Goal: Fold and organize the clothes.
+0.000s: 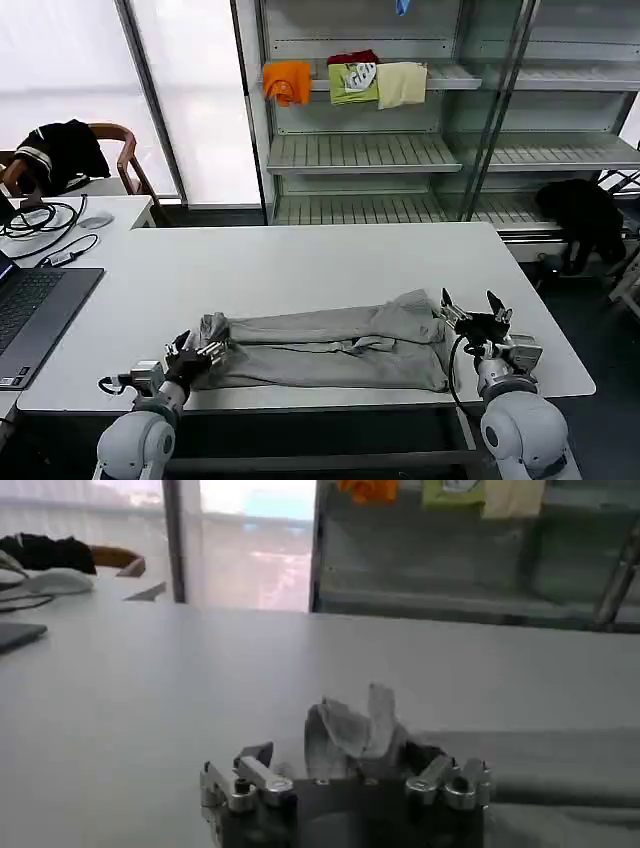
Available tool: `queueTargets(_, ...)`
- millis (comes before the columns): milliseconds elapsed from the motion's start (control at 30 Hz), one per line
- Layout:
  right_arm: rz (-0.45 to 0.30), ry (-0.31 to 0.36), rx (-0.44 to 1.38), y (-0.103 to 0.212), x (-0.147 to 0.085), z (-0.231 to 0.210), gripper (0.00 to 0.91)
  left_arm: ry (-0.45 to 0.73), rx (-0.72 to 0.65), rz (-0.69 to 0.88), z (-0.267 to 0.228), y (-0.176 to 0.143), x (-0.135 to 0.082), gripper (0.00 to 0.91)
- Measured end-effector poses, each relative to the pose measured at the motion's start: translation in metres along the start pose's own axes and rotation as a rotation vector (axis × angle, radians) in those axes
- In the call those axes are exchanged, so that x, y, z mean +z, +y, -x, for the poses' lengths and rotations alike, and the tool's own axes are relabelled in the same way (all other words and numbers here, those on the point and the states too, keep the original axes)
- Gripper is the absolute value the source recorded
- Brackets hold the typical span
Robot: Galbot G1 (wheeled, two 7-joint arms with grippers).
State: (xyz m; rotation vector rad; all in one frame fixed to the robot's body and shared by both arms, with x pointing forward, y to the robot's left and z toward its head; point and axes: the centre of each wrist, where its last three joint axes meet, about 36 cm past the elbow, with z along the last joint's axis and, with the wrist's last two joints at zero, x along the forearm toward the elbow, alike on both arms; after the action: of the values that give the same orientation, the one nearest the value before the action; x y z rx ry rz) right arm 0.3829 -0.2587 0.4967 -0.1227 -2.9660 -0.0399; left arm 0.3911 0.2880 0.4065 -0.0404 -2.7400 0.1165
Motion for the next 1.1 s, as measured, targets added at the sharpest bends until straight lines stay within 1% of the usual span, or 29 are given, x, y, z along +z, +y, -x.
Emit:
queueTargets(33,0.0,0.0,0.0,0.0,0.0,0.0,0.907,0.003,0.0,-0.002,0.0,0.0,0.001,0.907)
queueTargets(67,0.0,-0.001,-0.001,0.0,0.0,0.0,0.907,0.005,0.0,-0.002,0.001,0.0,0.002,0.806)
queueTargets(100,0.0,-0.001,-0.002,0.0,-0.001,0.0,0.907,0.007,0.001,-0.003,0.001,0.0,0.002,0.363)
queueTargets(133,0.0,-0.002,-0.002,0.0,-0.001,0.0,0.907,0.009,0.002,-0.004,0.001,0.0,0.003,0.363)
queueTargets(167,-0.001,-0.003,-0.002,-0.001,-0.002,0.0,0.907,0.01,0.003,-0.005,0.001,0.0,0.003,0.04)
queueTargets(200,-0.001,-0.004,-0.001,-0.001,-0.002,0.0,0.907,0.011,0.005,-0.007,0.001,0.0,0.004,0.02)
queueTargets(300,-0.003,-0.008,0.001,-0.003,-0.005,0.001,0.907,0.011,0.009,-0.011,0.002,0.0,0.006,0.01)
queueTargets(800,0.001,-0.006,0.004,-0.003,-0.011,0.008,0.907,-0.014,0.011,-0.014,0.0,0.004,0.012,0.01)
queueTargets(833,0.001,-0.007,0.005,-0.003,-0.012,0.009,0.907,-0.018,0.008,-0.014,-0.001,0.005,0.012,0.0)
queueTargets(933,-0.003,-0.007,0.007,-0.004,-0.012,0.01,0.907,-0.029,-0.001,-0.014,-0.001,0.009,0.01,0.01)
queueTargets(1100,-0.003,-0.008,0.01,-0.006,-0.013,0.013,0.907,-0.063,-0.026,-0.01,-0.005,0.025,-0.001,0.0)
